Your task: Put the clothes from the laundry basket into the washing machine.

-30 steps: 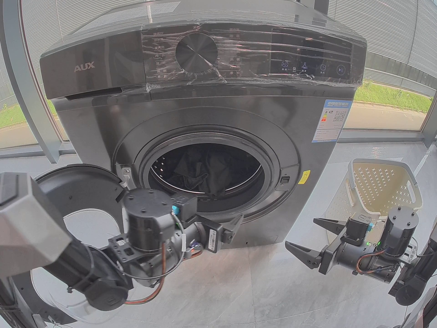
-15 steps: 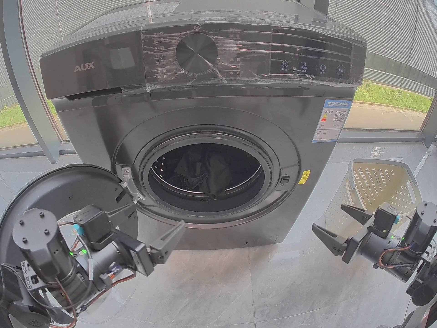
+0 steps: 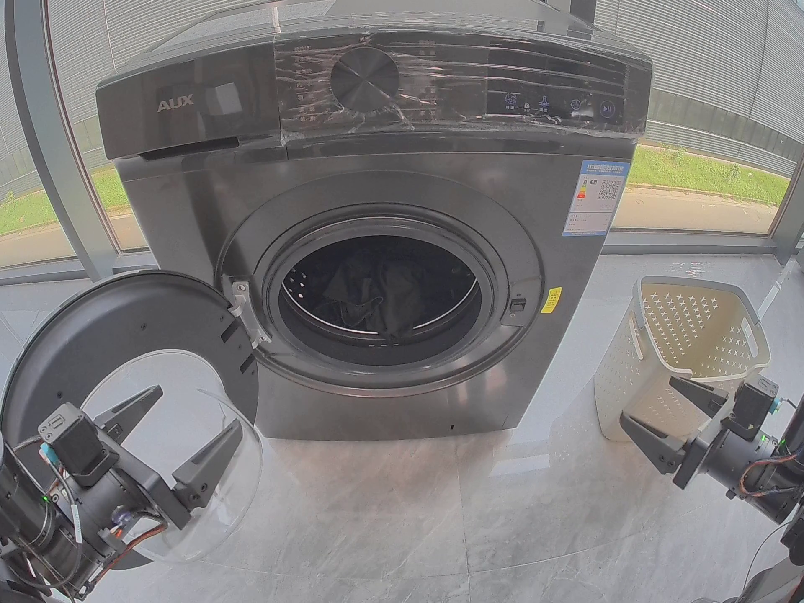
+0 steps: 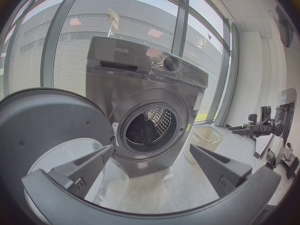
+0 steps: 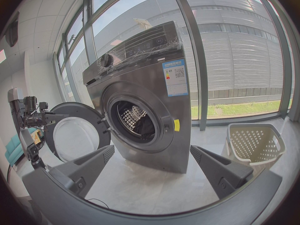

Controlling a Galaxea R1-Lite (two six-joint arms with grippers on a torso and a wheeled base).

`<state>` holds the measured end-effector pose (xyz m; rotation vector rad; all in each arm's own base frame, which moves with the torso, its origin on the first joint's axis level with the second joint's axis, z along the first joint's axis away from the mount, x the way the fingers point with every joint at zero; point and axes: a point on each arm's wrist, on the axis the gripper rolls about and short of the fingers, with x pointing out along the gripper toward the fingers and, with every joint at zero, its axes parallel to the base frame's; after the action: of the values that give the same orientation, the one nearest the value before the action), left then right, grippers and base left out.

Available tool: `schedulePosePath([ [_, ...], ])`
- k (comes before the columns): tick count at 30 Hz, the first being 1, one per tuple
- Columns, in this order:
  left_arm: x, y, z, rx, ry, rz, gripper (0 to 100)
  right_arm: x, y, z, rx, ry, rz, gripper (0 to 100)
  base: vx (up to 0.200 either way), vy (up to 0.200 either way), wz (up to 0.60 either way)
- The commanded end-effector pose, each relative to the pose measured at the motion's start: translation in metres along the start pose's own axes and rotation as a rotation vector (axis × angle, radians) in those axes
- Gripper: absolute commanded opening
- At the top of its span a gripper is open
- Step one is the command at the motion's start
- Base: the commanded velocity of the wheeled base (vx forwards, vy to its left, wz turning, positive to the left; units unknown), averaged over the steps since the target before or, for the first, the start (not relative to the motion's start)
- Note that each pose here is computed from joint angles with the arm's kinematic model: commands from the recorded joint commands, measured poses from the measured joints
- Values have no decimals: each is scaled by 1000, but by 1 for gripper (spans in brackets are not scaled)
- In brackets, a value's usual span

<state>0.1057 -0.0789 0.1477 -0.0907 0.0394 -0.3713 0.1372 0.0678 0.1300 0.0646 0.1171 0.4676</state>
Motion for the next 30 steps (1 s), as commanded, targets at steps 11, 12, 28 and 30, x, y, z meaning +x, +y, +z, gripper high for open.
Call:
schedulePosePath([
  [11, -83, 30, -5, 88, -77, 27, 100, -103, -6, -2, -23, -113, -135, 100, -200, 0, 0],
  [12, -86, 32, -8, 87, -72, 40, 100, -108, -6, -3, -37, -124, -158, 100, 0, 0, 0],
  [28, -110, 43, -25, 67, -58, 213, 100, -130, -5, -9, -60, -173, -256, 100, -63, 0, 0],
  [30, -113, 44, -28, 67, -52, 235, 100, -131, -5, -8, -62, -186, -266, 100, -200, 0, 0],
])
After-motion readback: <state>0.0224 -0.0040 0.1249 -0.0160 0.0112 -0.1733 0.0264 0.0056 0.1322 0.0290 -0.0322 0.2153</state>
